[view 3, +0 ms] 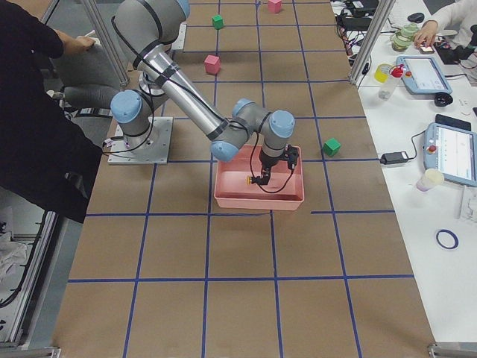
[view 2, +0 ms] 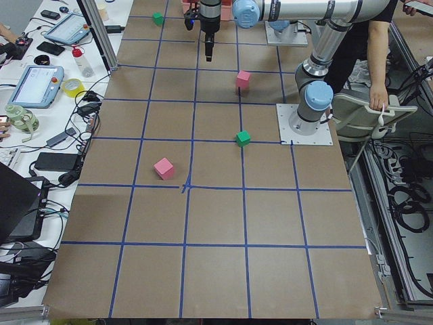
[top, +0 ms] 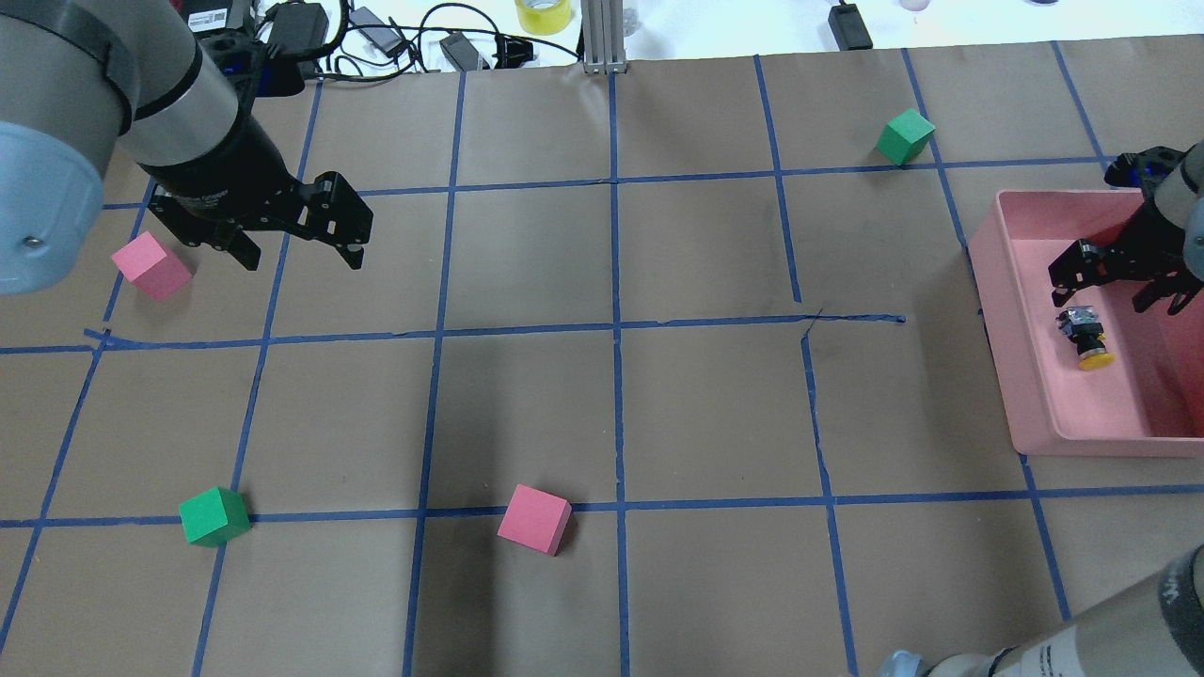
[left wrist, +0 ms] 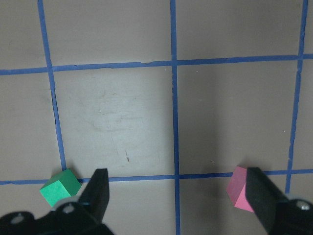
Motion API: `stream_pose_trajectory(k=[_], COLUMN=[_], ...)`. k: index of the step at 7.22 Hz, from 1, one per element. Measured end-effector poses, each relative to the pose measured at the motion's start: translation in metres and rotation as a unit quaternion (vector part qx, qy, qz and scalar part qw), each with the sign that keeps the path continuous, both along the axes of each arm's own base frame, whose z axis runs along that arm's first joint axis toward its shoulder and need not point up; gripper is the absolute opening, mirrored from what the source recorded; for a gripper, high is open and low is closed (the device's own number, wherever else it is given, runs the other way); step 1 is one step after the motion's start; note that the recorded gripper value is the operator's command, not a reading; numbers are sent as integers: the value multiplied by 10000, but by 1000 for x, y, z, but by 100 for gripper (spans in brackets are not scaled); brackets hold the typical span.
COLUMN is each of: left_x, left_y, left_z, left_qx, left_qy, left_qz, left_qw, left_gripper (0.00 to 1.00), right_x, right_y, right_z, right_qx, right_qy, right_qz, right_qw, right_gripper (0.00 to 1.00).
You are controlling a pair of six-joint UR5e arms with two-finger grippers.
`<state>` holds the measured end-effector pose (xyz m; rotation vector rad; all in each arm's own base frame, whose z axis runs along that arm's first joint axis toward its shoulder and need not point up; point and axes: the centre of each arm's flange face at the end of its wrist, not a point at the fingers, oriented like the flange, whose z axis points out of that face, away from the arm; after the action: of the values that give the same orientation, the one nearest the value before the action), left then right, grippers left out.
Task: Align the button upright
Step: 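Lower the right gripper into the bin and grasp the button switch, then lift the button switch out of the bin with the right gripper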
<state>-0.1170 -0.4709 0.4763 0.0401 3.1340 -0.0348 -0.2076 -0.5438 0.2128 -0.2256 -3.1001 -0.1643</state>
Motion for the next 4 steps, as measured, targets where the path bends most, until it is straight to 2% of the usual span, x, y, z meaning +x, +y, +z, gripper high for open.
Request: stream_pose_trajectory(k=[1,2,3,4], left_x=[0,-1,-3,-4], left_y=[1,3,4,6], left_z=[0,1,1,0], left_qx=[3,9,16,32], left_qy=[-1,0,5,10], left_qz=[-3,-14,-28,-44], left_qw=[10000,10000,10000,10000], left_gripper=[100,100,100,100], right_x=[0,0,0,0], right_y=[0,-1,-1,-1], right_z=[-5,-12,-17,-19], right_qx=[40,78,105,124], right_qy=[-32,-74,-108,-126], right_qz=[0,-1,-2,-4], right_qw=[10000,9999,9999,9998], right_gripper=[100,95,55,2])
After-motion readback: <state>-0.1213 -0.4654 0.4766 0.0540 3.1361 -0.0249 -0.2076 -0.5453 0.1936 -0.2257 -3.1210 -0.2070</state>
